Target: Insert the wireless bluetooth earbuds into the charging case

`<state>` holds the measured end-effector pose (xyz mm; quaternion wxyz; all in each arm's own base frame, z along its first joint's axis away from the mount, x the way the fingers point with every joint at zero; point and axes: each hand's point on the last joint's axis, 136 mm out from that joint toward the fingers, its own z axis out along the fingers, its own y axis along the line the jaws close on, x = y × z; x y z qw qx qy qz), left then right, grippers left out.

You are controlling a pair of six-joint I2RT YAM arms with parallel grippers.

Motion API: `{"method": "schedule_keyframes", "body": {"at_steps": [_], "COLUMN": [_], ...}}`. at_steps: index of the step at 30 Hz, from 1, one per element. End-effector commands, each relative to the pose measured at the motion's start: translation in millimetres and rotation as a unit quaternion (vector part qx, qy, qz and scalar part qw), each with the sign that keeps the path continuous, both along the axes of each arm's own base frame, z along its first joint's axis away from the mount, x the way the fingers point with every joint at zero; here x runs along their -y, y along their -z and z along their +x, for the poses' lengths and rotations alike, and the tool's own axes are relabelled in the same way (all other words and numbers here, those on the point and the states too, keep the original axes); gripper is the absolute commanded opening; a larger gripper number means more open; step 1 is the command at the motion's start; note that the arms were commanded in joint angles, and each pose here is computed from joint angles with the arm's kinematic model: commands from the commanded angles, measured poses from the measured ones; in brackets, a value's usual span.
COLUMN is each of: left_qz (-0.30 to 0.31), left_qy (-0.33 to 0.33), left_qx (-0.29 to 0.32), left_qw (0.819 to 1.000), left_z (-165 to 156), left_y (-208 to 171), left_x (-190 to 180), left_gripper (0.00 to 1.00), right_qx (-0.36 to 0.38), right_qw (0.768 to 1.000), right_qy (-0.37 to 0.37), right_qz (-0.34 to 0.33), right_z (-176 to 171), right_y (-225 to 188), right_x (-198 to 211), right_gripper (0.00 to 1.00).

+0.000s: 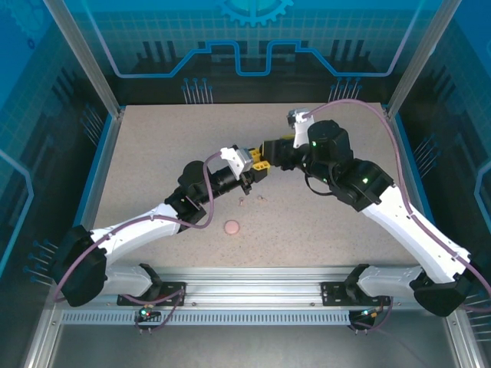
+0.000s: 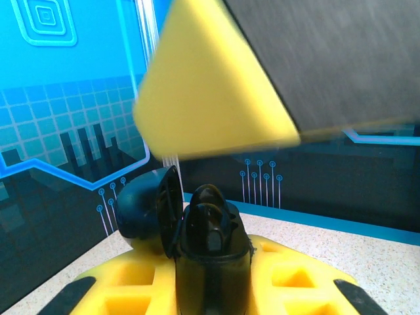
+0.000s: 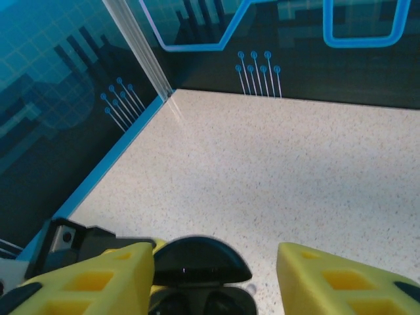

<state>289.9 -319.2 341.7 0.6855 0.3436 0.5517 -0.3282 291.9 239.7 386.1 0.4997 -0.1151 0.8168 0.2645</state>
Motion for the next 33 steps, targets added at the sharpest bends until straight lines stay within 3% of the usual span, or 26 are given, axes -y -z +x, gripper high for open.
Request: {"method": "schedule_keyframes", "body": {"at_steps": [1,5,9,18,33], "left_qz": [-0.028,-0.026,-0.023,-0.020,-0.023], "left_qy": [0.012,0.015,0.018,0.021,-0.007], "left_qx": [0.020,0.017,0.015,0.007,-0.017], "left_qw": [0.999,0.999,0.999,1.000,1.000], "left_z": [-5.9,-6.3,-7.1,-5.6,12.8], "left_y": [-23.2,-18.8,-16.0,-14.0,-14.5], "left_x": [2.6,3.7,4.0,6.6,9.5], "left_gripper": [0.00,0.00,0.00,0.00,0.00], "right_qx": [0.014,0.001,-0.060,-0.150,-0.181], "right_qw": [0.999,0.998,0.997,0.988,0.982], "right_qy": [0.010,0.031,0.038,-0.012,-0.022], "right_qz": [0.032,0.057,0.020,-0.040,-0.057], "right_z": [2.6,13.7,35.0,61.2,-2.4], "right_y": [-28.2,-38.5,-19.8,31.0,59.7], "right_x": [9.3,25.4,32.1,1.1,29.2], "right_gripper": [0.61,0.65,0.63,0.57,0.49]}}
